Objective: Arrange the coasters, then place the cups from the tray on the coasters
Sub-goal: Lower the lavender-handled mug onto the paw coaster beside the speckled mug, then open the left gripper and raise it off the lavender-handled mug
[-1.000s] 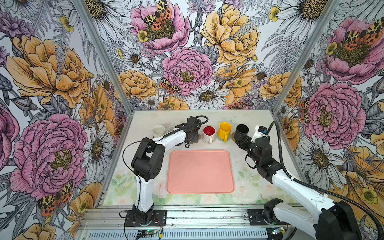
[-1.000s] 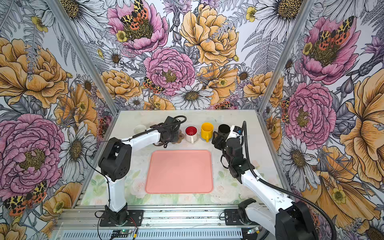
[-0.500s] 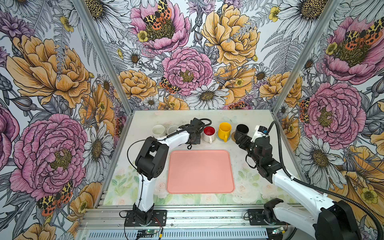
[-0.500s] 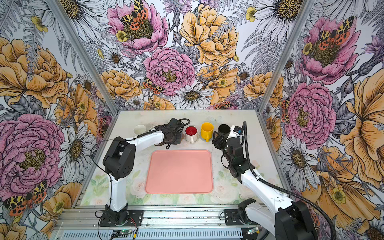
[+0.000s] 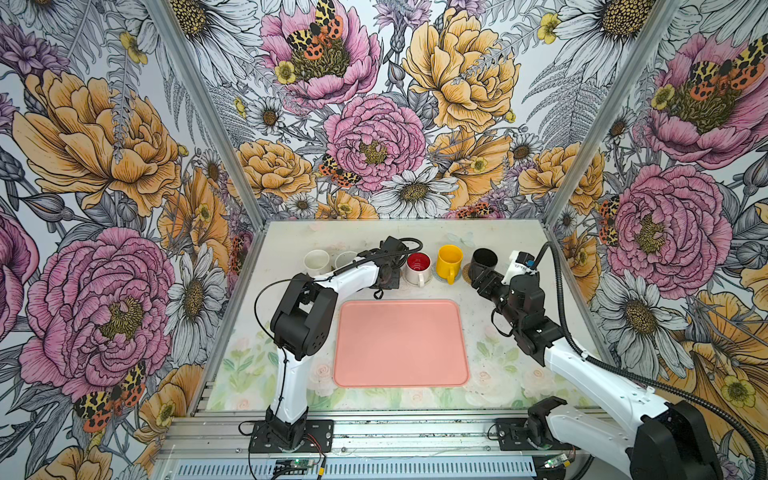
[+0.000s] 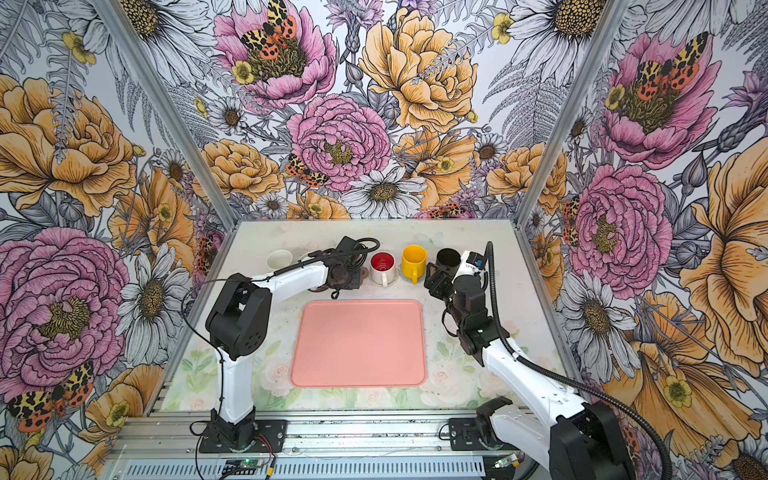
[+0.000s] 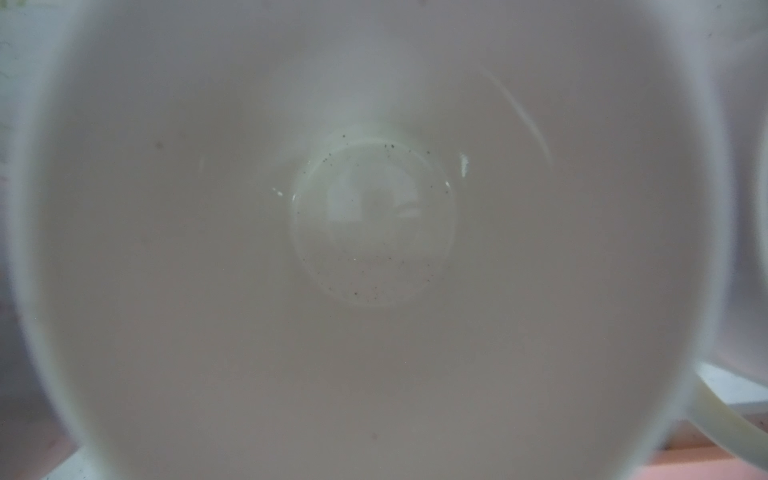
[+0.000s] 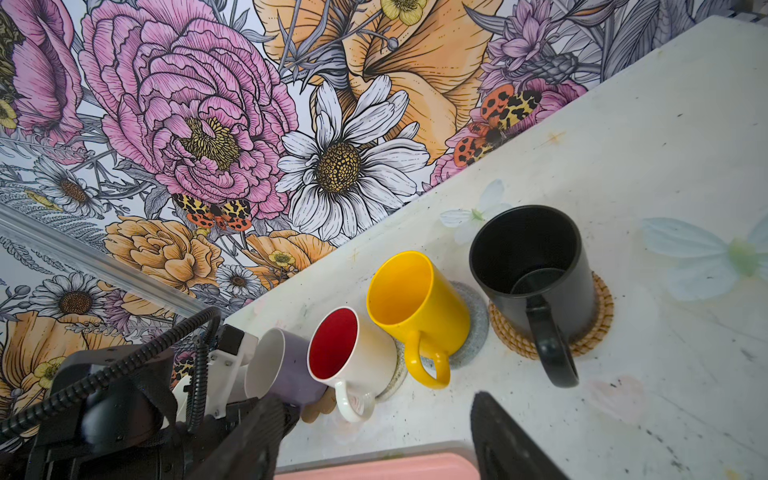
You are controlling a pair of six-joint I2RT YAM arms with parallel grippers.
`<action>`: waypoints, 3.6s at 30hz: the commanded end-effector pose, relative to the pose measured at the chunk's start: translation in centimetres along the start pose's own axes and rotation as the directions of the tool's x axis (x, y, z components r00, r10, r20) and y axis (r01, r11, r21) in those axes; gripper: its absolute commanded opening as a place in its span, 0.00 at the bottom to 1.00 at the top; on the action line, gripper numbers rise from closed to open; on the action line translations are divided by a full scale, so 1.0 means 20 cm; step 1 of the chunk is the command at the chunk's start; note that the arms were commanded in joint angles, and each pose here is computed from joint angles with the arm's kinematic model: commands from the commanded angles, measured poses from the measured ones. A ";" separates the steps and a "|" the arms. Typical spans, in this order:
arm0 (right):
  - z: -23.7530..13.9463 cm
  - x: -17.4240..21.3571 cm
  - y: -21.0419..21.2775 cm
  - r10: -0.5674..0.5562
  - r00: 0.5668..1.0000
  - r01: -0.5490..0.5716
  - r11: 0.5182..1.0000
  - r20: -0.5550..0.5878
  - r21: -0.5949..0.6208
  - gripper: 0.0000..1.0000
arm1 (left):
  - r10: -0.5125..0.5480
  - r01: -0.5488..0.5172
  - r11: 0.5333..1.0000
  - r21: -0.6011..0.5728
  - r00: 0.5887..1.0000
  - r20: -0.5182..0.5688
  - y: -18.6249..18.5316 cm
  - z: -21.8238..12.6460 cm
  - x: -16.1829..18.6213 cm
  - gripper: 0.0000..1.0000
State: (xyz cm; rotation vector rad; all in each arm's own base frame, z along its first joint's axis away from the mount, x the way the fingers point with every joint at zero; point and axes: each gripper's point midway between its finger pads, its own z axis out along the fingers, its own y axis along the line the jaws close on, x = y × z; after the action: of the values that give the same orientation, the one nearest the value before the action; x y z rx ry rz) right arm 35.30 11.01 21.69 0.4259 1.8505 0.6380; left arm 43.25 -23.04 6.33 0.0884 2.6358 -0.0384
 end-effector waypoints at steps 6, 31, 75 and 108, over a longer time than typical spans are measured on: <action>0.01 0.01 -0.01 0.013 1.000 -0.013 1.000 -0.007 0.000 0.73 | 0.005 -0.003 1.000 -0.024 0.995 0.100 0.01 -0.09 -0.14 0.00; 0.01 0.01 -0.01 0.014 1.000 -0.015 1.000 -0.016 -0.004 0.73 | 0.023 -0.022 0.999 -0.023 0.998 0.056 -0.03 -0.05 -0.08 0.18; -0.01 0.01 0.00 0.011 0.999 -0.011 1.000 -0.035 -0.007 0.73 | 0.047 -0.044 0.999 -0.019 0.978 0.205 -0.01 -0.52 -0.16 0.66; 0.00 -0.02 -0.05 -0.227 0.966 0.237 0.969 -0.120 0.073 0.81 | -0.168 0.370 0.919 -0.137 0.682 0.712 1.07 -1.00 0.15 0.99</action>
State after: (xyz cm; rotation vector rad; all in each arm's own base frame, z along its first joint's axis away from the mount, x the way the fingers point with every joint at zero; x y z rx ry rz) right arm 35.03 10.64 20.82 0.2915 1.9964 0.5084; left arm 32.13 -1.27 21.00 -0.3340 1.9307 0.1978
